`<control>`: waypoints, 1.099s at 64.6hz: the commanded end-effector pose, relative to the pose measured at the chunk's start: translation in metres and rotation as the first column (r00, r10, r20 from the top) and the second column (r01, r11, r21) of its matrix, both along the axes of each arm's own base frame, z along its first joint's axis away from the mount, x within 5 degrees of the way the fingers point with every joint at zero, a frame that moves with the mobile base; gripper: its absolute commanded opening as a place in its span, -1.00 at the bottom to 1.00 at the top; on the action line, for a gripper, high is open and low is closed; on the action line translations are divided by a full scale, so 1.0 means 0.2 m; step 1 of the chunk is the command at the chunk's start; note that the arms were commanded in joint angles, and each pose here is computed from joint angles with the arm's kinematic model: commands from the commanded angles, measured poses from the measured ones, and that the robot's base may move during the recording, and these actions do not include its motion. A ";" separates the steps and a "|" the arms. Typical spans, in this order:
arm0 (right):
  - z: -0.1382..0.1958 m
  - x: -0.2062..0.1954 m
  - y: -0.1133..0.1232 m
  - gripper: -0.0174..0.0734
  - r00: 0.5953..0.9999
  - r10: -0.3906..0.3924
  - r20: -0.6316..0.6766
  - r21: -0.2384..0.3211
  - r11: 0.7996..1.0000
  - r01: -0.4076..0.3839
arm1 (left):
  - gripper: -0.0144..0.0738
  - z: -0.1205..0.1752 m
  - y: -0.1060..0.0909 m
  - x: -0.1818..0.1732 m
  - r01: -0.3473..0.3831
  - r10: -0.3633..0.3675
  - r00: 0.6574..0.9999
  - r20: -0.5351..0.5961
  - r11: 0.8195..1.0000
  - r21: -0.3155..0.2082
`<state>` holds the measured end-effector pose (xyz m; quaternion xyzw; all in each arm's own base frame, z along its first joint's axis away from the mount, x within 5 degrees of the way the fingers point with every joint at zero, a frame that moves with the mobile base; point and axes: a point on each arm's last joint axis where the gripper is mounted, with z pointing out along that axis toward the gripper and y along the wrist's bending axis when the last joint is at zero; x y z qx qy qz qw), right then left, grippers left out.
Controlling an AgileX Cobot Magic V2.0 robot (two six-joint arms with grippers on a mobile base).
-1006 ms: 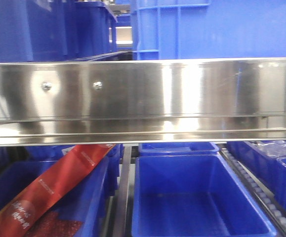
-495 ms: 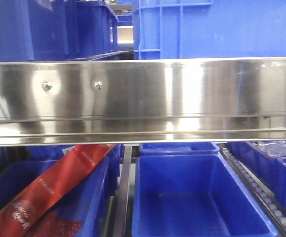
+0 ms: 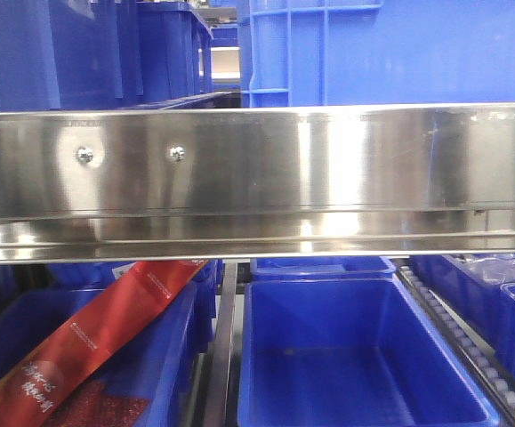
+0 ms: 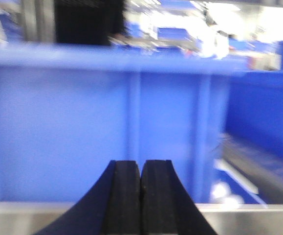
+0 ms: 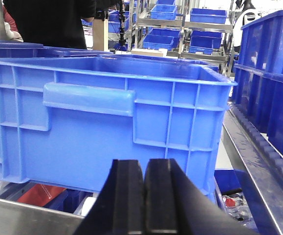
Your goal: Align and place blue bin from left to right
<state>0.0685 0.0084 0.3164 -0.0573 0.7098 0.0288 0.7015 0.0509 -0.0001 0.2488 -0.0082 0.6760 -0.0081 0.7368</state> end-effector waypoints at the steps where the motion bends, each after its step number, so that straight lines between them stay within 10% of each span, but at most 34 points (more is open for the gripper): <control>1: 0.01 0.00 0.00 -0.97 1.000 0.001 0.029 -0.011 1.000 -0.001 | -0.92 -0.10 0.01 0.01 -0.022 0.022 1.000 -0.002 1.000 0.015; 71: 0.01 0.00 0.00 -0.97 1.000 0.001 0.029 -0.011 1.000 -0.001 | -0.92 -0.21 0.01 0.03 -0.025 0.030 0.997 -0.078 0.998 0.066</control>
